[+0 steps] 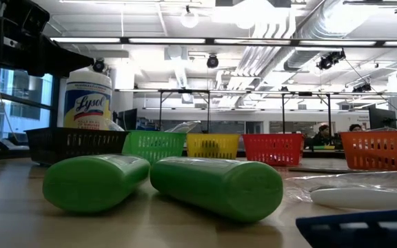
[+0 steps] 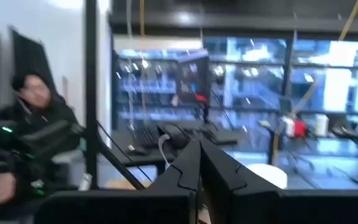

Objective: Pick & Place Travel size toiletries
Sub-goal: Put the blue toothbrush into the green bin

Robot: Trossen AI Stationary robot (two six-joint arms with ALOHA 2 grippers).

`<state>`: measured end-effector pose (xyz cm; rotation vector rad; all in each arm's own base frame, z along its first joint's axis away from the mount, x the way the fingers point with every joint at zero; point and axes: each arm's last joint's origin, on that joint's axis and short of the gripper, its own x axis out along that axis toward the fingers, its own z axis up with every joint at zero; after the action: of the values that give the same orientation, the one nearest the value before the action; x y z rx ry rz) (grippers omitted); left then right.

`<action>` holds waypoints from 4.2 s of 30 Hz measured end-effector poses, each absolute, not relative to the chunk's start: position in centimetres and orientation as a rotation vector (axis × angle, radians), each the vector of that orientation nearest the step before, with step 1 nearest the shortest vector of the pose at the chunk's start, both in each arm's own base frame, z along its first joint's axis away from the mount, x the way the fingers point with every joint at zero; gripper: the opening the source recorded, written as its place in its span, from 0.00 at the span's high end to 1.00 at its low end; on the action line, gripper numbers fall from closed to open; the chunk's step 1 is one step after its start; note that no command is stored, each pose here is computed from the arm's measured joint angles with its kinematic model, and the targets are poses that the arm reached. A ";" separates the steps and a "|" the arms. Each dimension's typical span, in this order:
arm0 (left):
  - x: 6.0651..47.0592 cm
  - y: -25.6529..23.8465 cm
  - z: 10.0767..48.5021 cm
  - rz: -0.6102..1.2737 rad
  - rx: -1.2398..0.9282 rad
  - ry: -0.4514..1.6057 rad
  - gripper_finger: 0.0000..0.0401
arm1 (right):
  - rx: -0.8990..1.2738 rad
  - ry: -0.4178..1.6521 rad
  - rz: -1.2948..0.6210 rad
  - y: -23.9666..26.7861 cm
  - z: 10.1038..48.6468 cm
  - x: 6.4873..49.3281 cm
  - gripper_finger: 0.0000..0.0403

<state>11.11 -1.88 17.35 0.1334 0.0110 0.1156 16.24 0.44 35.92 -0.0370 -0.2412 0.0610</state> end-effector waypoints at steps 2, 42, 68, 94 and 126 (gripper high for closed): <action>11.1 -1.9 17.4 0.116 0.132 0.011 1.00 | -0.027 -0.290 0.086 0.5 34.3 14.6 0.99; 11.1 -1.9 17.3 0.116 0.130 0.016 1.00 | -0.019 -0.296 0.039 0.2 19.5 9.6 0.99; 11.1 -1.9 17.4 0.117 0.132 0.007 1.00 | -0.004 -0.189 0.047 0.3 18.4 9.9 0.99; 11.1 -2.1 18.6 0.037 0.037 -0.032 1.00 | 0.006 -0.149 0.047 0.3 18.0 10.0 0.99; 25.3 -16.8 26.0 -0.319 0.245 0.551 0.82 | 0.005 -0.143 0.098 0.4 18.0 10.0 0.99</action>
<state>25.33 -16.78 26.04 0.2448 0.5511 -0.3186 9.95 0.41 17.96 0.0052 -0.1427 0.0982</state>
